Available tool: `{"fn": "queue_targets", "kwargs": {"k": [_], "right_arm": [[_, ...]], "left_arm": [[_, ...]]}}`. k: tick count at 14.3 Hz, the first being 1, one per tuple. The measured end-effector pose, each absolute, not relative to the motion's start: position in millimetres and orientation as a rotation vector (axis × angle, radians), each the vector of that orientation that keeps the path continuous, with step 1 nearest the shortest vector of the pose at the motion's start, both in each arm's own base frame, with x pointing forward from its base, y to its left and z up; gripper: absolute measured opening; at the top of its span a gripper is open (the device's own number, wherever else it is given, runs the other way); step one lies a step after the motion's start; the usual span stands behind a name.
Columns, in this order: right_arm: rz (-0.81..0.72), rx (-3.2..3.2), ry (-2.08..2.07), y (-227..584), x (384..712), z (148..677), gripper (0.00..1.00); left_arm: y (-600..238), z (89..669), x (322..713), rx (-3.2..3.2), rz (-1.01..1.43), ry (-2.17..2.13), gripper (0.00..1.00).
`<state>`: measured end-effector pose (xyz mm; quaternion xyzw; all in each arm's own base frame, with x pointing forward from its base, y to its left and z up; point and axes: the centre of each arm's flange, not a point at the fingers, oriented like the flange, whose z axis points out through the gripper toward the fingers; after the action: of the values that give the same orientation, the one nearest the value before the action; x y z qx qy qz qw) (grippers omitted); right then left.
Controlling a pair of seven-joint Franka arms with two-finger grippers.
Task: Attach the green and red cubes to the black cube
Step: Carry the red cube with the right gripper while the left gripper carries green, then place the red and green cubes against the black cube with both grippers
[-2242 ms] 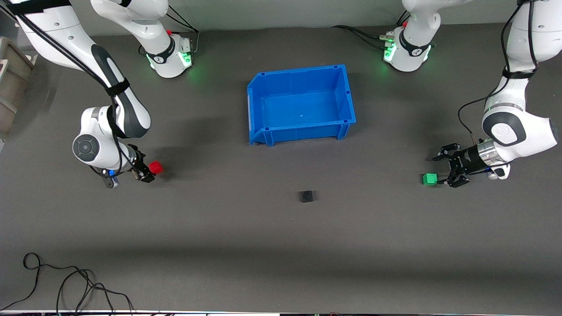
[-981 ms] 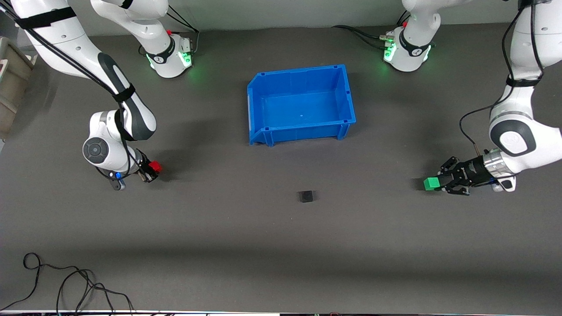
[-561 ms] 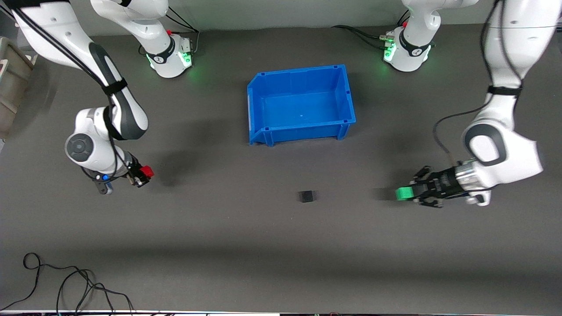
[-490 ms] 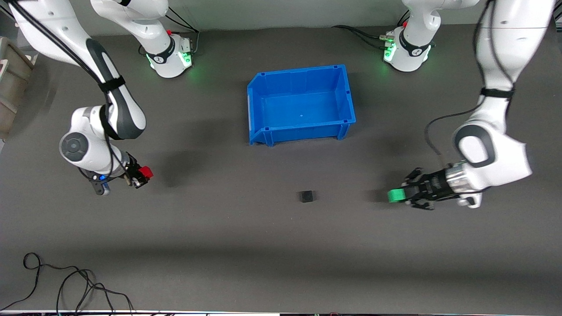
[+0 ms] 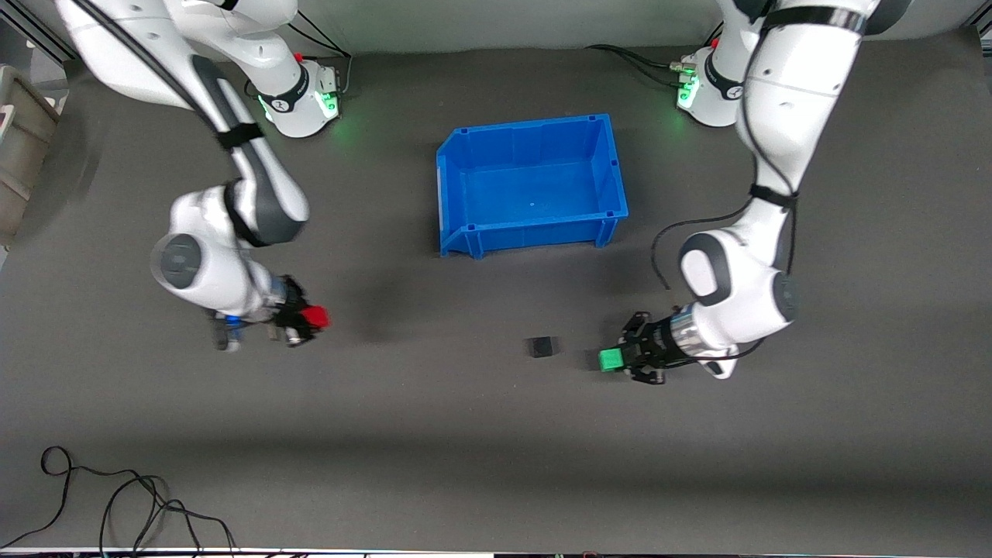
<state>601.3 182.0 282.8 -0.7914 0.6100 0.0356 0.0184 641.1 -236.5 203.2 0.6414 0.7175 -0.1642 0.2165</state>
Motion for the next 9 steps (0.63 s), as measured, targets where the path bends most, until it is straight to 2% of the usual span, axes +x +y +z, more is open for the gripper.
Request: {"fn": "queue_targets", "kwargs": {"k": [5, 9], "right_arm": [[0.105, -2.248, 2.05, 330.4, 624.7, 256.8, 0.4], [0.091, -2.11, 2.081, 388.0, 637.6, 223.2, 0.4]], "left_arm": [[-295.5, 177.4, 625.8, 1.784, -0.423, 2.008, 0.37], [-308.9, 173.0, 618.2, 1.795, -0.438, 2.011, 0.37]]}}
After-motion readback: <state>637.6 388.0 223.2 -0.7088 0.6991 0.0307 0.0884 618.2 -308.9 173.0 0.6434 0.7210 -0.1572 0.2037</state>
